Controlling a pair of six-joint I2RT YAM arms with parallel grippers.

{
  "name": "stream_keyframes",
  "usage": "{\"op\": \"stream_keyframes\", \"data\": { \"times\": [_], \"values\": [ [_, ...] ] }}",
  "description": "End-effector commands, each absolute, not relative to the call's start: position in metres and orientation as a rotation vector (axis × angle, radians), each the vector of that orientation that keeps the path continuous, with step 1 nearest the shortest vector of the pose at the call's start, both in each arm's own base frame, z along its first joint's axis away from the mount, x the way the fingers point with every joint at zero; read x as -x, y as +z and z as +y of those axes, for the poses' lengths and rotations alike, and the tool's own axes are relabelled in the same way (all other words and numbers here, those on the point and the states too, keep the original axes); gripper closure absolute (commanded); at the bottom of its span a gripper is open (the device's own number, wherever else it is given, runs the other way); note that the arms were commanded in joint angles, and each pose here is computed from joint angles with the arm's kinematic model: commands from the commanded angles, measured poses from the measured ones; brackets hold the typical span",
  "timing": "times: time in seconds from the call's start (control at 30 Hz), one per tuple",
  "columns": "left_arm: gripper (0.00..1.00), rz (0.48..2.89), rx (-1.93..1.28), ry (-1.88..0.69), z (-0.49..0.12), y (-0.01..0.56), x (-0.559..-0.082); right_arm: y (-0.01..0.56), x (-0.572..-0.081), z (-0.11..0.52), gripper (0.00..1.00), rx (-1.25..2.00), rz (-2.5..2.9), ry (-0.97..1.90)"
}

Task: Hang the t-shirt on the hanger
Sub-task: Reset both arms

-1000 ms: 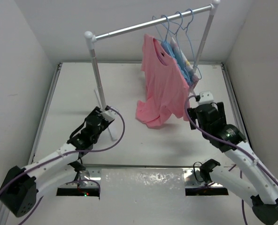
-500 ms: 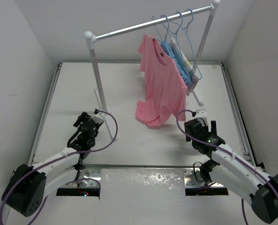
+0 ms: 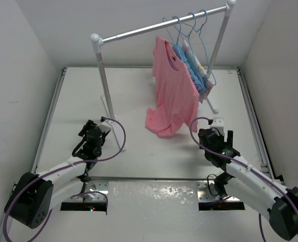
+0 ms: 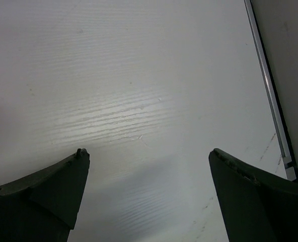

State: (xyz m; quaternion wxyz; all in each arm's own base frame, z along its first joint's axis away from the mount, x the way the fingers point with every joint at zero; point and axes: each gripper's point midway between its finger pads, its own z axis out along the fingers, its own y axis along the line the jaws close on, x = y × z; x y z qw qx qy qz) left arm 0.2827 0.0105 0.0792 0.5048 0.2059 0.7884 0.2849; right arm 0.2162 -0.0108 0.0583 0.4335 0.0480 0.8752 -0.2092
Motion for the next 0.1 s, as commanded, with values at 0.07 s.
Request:
{"op": "stream_keyframes", "data": {
  "times": [0.07],
  "values": [
    [0.39,1.844,-0.443,0.642,0.0041,0.0992,-0.2971,0.0672,-0.2235,-0.0141,0.01,-0.176,2.125,-0.538]
  ]
}}
